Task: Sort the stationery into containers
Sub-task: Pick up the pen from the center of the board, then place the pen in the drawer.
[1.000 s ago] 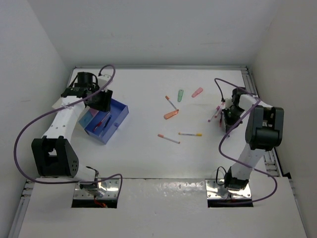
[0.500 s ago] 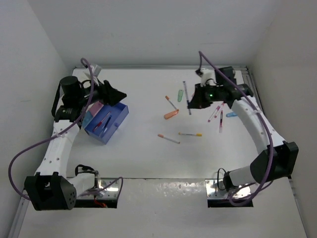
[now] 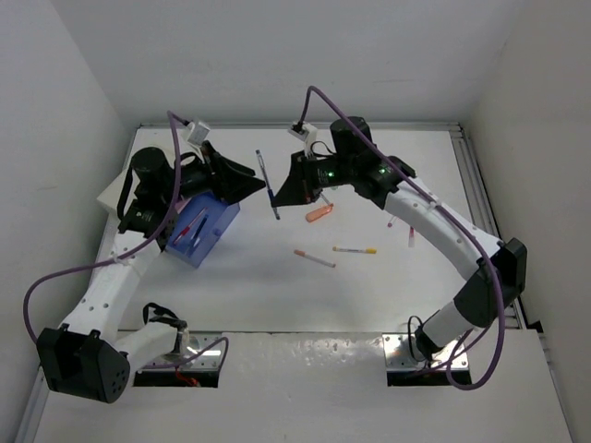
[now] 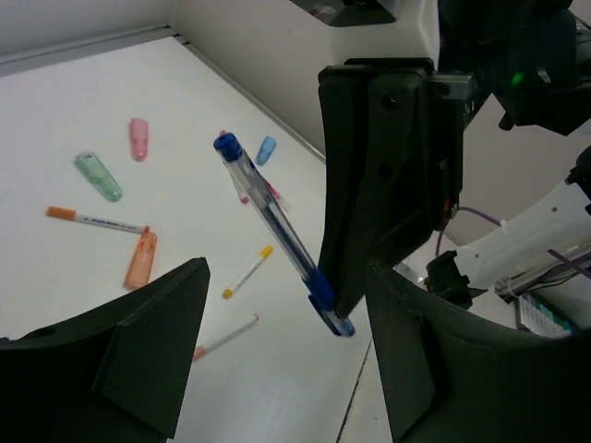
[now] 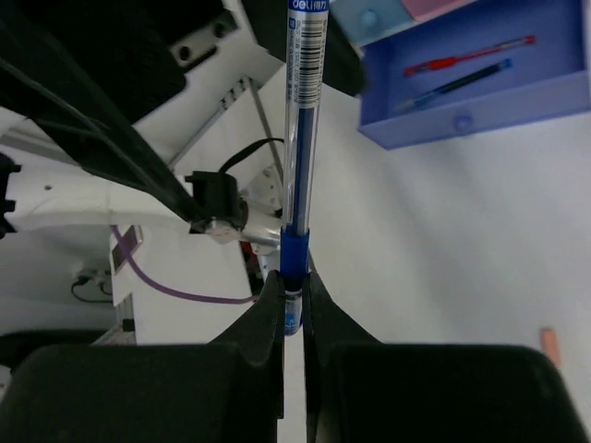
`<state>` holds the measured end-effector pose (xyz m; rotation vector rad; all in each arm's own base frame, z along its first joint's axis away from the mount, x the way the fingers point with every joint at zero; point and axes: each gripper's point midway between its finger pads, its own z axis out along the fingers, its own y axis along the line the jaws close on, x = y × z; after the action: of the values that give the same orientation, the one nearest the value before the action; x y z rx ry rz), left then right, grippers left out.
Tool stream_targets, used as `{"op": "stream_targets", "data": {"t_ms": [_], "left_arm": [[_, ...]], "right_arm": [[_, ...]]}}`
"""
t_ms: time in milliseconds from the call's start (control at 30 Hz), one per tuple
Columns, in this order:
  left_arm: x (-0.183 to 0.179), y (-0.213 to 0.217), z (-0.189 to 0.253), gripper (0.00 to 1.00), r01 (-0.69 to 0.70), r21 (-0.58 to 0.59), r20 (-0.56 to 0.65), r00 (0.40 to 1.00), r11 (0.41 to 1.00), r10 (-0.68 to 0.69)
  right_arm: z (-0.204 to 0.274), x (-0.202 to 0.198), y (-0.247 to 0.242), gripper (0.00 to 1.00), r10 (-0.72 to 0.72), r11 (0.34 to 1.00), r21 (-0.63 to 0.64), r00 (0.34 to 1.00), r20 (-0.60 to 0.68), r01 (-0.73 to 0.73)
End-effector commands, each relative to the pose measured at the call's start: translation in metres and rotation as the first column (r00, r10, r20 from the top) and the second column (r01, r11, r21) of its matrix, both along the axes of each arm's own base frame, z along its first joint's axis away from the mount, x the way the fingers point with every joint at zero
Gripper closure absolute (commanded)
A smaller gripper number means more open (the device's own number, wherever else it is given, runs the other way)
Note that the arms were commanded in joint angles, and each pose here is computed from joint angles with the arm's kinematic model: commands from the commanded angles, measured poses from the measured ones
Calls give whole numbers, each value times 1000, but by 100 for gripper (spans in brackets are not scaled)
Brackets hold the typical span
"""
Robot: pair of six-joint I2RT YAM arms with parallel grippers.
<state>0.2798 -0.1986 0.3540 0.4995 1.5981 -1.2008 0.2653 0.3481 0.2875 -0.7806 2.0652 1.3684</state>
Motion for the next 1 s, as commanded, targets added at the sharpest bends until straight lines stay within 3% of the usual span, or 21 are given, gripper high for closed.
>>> {"op": "stream_targets", "data": {"t_ms": [0, 133, 233, 267, 300, 333, 367, 400, 433, 467, 533, 567, 600, 633, 667, 733, 800, 967], "left_arm": [[-7, -11, 13, 26, 38, -39, 29, 999, 999, -37], [-7, -18, 12, 32, 51, -46, 12, 999, 998, -50], [-9, -19, 17, 67, 58, -57, 22, 998, 997, -57], [-10, -19, 17, 74, 66, -55, 20, 998, 996, -65], [-9, -18, 19, 81, 64, -50, 26, 998, 997, -63], [-7, -15, 11, 95, 53, -34, -19, 998, 998, -54], [1, -6, 7, 100, 17, -13, -42, 999, 1000, -17], [8, 2, 2, 100, -10, 30, -27, 1000, 1000, 11], [12, 10, -10, 100, -20, 78, -92, 995, 997, 27], [28, 30, -19, 100, -80, 184, -8, 996, 980, 83], [43, 56, -38, 100, -152, 384, -45, 982, 911, 182], [61, 81, -53, 100, -248, 547, 56, 964, 800, 261], [65, 95, -80, 100, -225, 645, -8, 954, 731, 300], [71, 110, -88, 100, -243, 704, 0, 939, 667, 343], [79, 132, -94, 100, -283, 775, 42, 915, 564, 401], [80, 153, -128, 100, -215, 858, -18, 895, 467, 445], [78, 162, -150, 100, -162, 893, -47, 894, 420, 445], [86, 176, -180, 97, -158, 945, 22, 904, 286, 427]], "right_arm": [[29, -10, 20, 100, 62, 995, 79, 997, 50, -66], [29, -22, 30, 100, 97, 992, 79, 994, 55, -101], [29, -24, 30, 100, 102, 991, 79, 994, 49, -106], [29, -23, 29, 95, 101, 991, 77, 994, 51, -105], [25, -18, 24, 78, 84, 994, 67, 996, 37, -87], [23, -13, 19, 70, 64, 996, 61, 997, 33, -66], [23, -8, 12, 64, 34, 998, 60, 999, 1, -34], [21, 12, -6, 56, -36, 998, 59, 999, -26, 37], [6, 20, -20, 54, -82, 996, 41, 993, -84, 85], [4, 44, -52, 54, -182, 981, 42, 975, -128, 189], [-29, 52, -89, 53, -272, 962, -28, 939, -212, 272], [-54, 58, -125, 54, -355, 934, -119, 910, -213, 337], [-66, 59, -141, 55, -386, 918, -174, 903, -191, 356], [-79, 61, -159, 56, -417, 896, -235, 896, -156, 376], [-98, 70, -191, 57, -470, 842, -331, 880, -64, 425], [-127, 60, -222, 58, -503, 791, -423, 863, -40, 441], [-148, 59, -259, 58, -587, 710, -484, 810, -5, 512], [-175, 57, -310, 58, -679, 596, -566, 733, 22, 569]]}}
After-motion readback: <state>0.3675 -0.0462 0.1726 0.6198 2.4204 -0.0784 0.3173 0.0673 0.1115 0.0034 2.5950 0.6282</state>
